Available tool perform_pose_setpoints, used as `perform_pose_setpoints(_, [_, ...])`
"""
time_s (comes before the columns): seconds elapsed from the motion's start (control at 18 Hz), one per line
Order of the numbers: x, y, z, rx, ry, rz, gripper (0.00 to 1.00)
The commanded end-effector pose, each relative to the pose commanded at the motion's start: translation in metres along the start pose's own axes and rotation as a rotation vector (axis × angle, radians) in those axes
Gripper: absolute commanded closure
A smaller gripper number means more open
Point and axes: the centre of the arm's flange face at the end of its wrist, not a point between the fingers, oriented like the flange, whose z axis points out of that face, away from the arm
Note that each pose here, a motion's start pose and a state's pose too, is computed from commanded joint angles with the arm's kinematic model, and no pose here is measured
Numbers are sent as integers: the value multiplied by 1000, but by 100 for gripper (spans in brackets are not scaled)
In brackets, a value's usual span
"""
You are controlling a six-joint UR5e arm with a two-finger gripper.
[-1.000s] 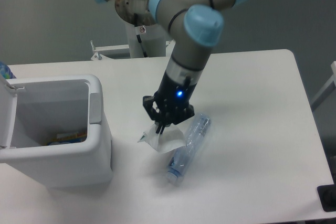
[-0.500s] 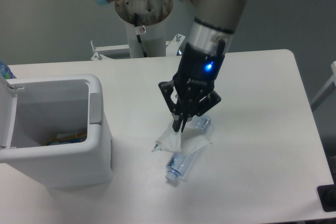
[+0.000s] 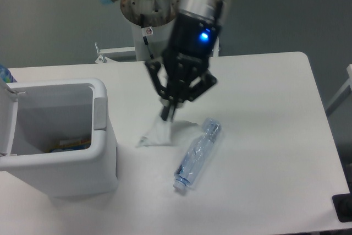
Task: Place the trash in the trash can
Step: 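Lift the tissue and carry it over the white trash bin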
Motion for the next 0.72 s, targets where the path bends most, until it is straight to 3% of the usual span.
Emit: perform_pose_setpoints(0.72, [85,38,43,-92,108,105,85])
